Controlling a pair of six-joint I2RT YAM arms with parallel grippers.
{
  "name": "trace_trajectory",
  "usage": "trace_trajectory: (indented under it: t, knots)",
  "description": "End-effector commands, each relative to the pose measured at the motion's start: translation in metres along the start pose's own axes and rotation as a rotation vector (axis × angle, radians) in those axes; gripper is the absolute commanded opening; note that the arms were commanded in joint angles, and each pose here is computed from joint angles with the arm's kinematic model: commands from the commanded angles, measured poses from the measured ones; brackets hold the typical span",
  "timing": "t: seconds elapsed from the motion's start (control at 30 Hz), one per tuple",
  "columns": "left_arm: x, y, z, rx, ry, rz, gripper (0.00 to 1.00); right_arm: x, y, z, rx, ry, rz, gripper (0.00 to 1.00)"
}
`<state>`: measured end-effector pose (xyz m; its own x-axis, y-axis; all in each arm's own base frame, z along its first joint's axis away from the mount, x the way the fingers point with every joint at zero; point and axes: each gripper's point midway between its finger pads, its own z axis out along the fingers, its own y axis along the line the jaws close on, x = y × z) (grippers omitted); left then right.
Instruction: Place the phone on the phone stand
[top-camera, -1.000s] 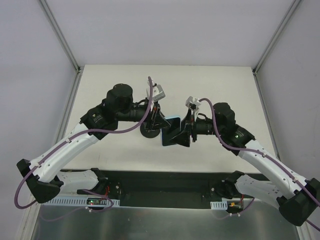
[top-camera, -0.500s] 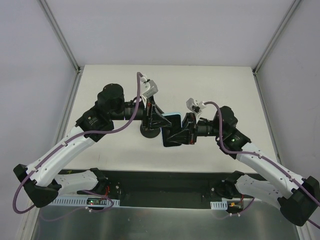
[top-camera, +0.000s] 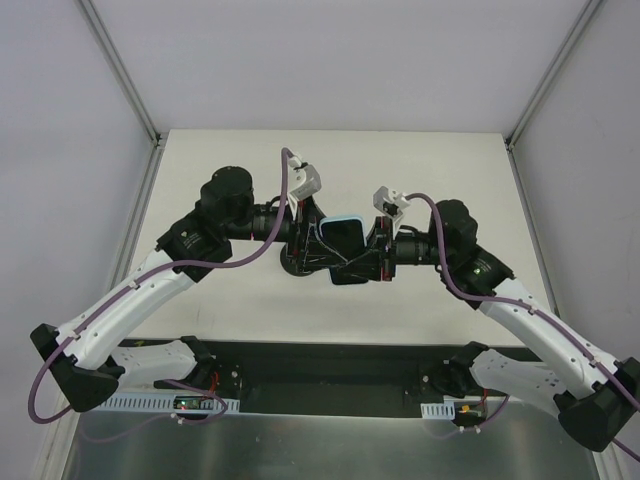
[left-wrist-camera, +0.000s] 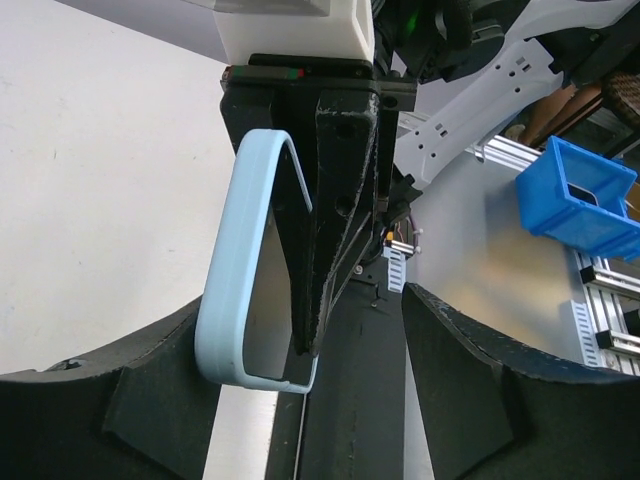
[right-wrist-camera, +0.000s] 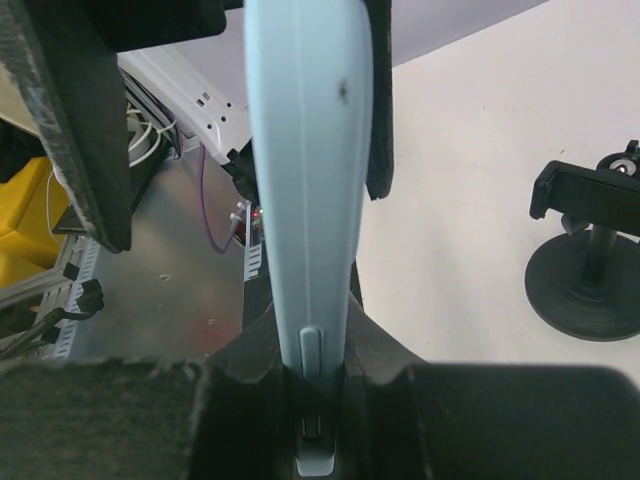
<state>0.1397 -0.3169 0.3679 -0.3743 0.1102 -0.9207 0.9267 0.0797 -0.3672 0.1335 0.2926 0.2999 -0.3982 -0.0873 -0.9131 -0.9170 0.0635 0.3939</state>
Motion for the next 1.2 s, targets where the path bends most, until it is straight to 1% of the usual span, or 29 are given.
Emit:
trace_trajectory:
  t: [0.0,0.07,0.1,0.13,0.2,0.27,0.33,0.37,0.53,0.57,0.6,0.67,0.7,0.73,1.07,1.17]
  knots:
    - [-0.014,-0.01,-0.005,0.031,-0.024,0.07,0.63,-0.026,0.014,-0.007,-0.027,-0.038,-0.12,0.01]
    - [-0.016,-0.01,-0.007,0.035,-0.027,0.071,0.64,-0.028,0.012,-0.011,-0.001,-0.048,-0.132,0.01]
    - [-0.016,-0.01,-0.007,0.043,-0.025,0.07,0.66,-0.025,0.009,-0.014,0.021,-0.036,-0.12,0.01]
    - [-0.015,-0.012,-0.007,0.064,-0.018,0.064,0.7,-0.026,0.01,-0.016,0.023,-0.038,-0.125,0.01]
    - [-0.016,-0.01,-0.007,0.08,-0.012,0.043,0.72,-0.027,0.013,-0.02,0.024,-0.041,-0.131,0.01]
    - [-0.015,-0.01,-0.005,0.117,0.002,0.027,0.64,-0.026,0.015,-0.024,0.03,-0.035,-0.135,0.01]
    - [-0.014,-0.007,-0.004,0.121,0.009,0.008,0.5,-0.026,0.016,-0.025,0.032,-0.034,-0.132,0.01]
    - [-0.013,-0.007,-0.003,0.13,0.015,0.004,0.48,-0.024,0.016,-0.026,0.029,-0.032,-0.131,0.01]
    - [-0.007,-0.01,0.001,0.195,0.048,-0.028,0.47,-0.018,0.024,-0.023,-0.04,-0.004,-0.105,0.01]
    - [-0.004,-0.009,0.004,0.218,0.063,-0.044,0.45,-0.017,0.023,-0.021,-0.045,0.001,-0.099,0.01]
    - [-0.003,-0.016,0.003,0.26,0.076,-0.051,0.41,-0.017,0.025,-0.021,-0.059,0.002,-0.096,0.01]
    - [-0.002,-0.016,0.005,0.274,0.083,-0.057,0.32,-0.017,0.025,-0.019,-0.073,0.003,-0.094,0.01]
    - [-0.002,-0.015,0.005,0.273,0.083,-0.054,0.23,-0.017,0.025,-0.018,-0.083,0.004,-0.086,0.01]
    - [-0.001,-0.015,0.005,0.273,0.083,-0.052,0.21,-0.017,0.025,-0.017,-0.087,0.006,-0.083,0.01]
    - [0.004,-0.016,0.009,0.272,0.09,-0.05,0.21,-0.019,0.019,-0.01,-0.094,-0.013,-0.073,0.01]
    - [0.003,-0.017,0.009,0.275,0.09,-0.051,0.24,-0.018,0.018,-0.008,-0.106,-0.01,-0.062,0.01]
